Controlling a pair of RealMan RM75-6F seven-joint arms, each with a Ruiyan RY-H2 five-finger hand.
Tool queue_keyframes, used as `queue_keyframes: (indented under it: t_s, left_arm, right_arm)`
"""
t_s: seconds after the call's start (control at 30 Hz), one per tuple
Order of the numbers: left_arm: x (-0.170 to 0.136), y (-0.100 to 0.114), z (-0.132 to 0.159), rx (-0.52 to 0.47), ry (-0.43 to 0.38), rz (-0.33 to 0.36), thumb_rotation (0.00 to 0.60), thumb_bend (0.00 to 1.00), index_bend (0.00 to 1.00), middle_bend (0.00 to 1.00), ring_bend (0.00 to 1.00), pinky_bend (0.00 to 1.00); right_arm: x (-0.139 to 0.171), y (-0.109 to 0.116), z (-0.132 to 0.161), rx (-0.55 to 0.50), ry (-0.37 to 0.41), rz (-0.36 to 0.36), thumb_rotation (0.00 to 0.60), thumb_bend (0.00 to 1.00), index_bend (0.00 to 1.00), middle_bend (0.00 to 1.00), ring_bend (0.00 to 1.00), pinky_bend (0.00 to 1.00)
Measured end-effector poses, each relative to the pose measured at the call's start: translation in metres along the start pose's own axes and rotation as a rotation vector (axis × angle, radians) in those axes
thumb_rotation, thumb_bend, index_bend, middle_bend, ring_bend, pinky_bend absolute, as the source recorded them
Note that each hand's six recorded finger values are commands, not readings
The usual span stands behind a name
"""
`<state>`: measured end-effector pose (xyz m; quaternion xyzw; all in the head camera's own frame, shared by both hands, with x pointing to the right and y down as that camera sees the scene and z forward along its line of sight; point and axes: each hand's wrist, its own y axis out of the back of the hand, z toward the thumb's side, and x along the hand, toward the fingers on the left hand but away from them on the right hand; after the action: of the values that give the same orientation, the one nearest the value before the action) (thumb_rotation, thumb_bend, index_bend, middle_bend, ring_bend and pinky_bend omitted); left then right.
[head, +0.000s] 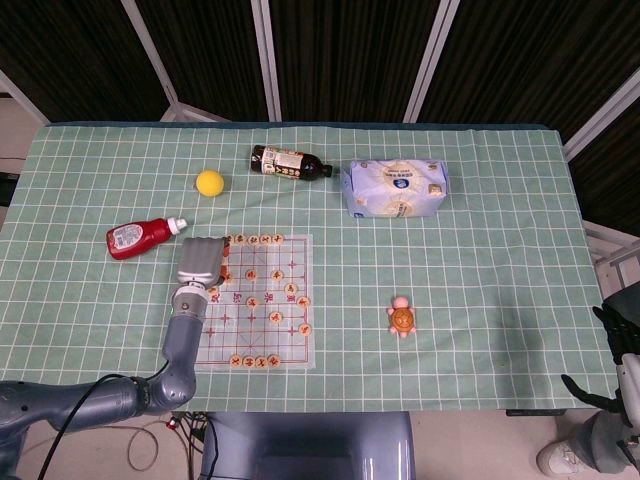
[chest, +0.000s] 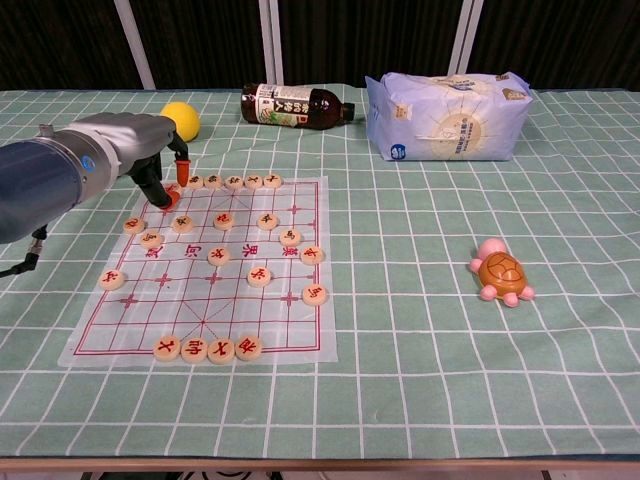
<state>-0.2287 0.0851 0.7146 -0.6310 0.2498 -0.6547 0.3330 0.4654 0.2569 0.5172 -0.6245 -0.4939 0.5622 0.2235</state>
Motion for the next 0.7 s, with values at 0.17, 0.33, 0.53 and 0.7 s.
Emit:
queue_keyframes:
  t_s: [0.17,0.33,0.53,0.7]
  left_arm:
    - [-0.021,-0.001,-0.003,0.016,-0.032,-0.015,0.600,0.38,0.47,1.00,1.00,1.00]
    - [-0.040,-0.006,-0.009,0.033,-0.051,-0.030,0.600,0.38,0.47,1.00,1.00,1.00]
    - [-0.050,-0.015,-0.017,0.047,-0.045,-0.045,0.600,0.38,0.47,1.00,1.00,1.00]
    - [-0.051,-0.017,-0.022,0.045,-0.032,-0.041,0.600,0.38,0.47,1.00,1.00,1.00]
  right_arm:
    - [0.001,0.001,0.001,-0.004,0.006,-0.001,0.600,0.25,0.00,0.00,0.00,0.00]
    - [0.002,0.001,0.002,-0.006,0.011,-0.002,0.600,0.25,0.00,0.00,0.00,0.00]
    - [0.002,0.002,0.002,-0.009,0.012,-0.004,0.600,0.25,0.00,0.00,0.00,0.00]
    - [0.003,0.003,0.002,-0.012,0.016,-0.006,0.600,0.25,0.00,0.00,0.00,0.00]
